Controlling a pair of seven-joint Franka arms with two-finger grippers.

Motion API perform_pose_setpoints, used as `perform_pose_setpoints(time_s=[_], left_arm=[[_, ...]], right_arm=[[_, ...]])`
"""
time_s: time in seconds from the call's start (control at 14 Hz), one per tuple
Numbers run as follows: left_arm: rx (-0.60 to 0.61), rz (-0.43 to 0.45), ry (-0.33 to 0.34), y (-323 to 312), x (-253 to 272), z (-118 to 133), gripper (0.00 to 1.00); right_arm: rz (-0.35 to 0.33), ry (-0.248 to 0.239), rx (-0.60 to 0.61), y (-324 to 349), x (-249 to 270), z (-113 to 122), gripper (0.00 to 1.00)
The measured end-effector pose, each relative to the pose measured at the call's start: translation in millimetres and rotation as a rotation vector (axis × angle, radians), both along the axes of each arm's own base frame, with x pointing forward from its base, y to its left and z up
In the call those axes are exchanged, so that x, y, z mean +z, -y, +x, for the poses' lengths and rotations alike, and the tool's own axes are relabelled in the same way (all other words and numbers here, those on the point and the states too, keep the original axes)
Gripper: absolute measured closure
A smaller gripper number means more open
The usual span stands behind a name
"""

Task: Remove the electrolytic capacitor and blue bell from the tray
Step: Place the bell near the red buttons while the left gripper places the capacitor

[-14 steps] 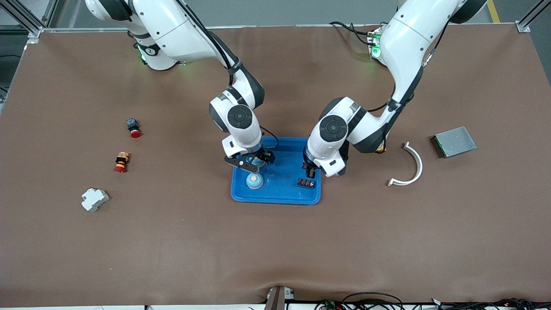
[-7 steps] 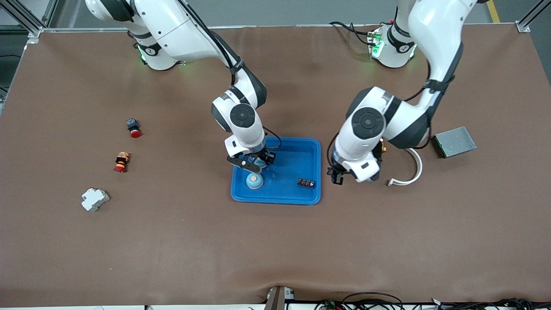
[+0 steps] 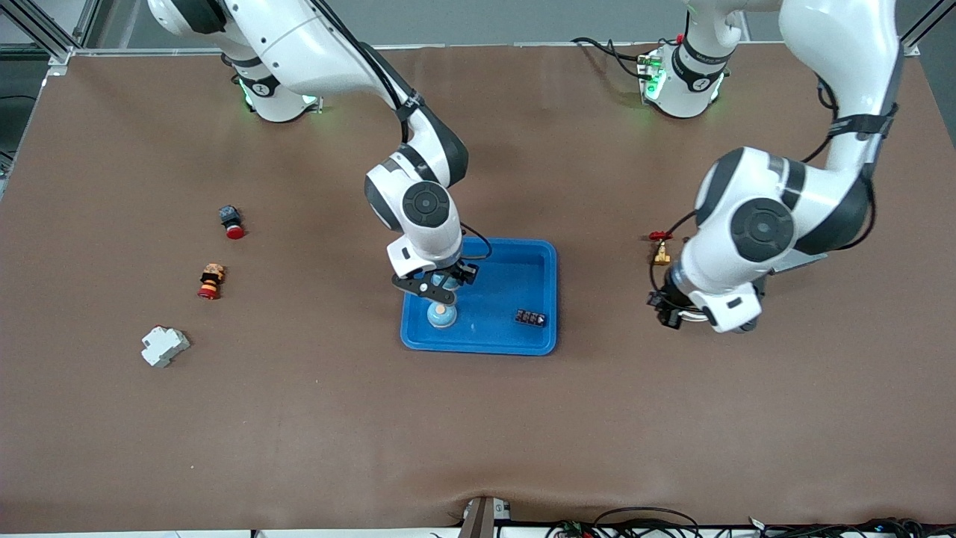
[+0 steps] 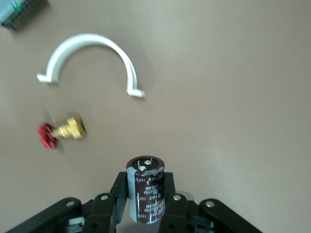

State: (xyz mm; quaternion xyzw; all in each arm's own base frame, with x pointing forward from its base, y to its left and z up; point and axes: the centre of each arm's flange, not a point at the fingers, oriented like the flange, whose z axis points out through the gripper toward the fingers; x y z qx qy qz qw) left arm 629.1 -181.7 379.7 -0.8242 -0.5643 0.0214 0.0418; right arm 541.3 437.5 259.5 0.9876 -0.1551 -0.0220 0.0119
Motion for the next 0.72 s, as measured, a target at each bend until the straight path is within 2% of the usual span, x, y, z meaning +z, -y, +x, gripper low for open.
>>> perform_pose_setpoints(time_s=[0.29, 0.5, 0.72], left_arm=[[-0.060, 0.000, -0.090, -77, -27, 1, 0.67], [-0.068, -0.014, -0.144, -131, -58, -8, 0.67], [-0.075, -0.024, -0.176, -139, -90, -22, 0.67]], right_arm=[[-0.002, -0.024, 0.140, 72, 48, 25, 0.33], [0.001, -0.045, 0.218, 128, 61, 25, 0.33], [0.011, -0.040, 0.281, 170, 62, 17, 0.33]])
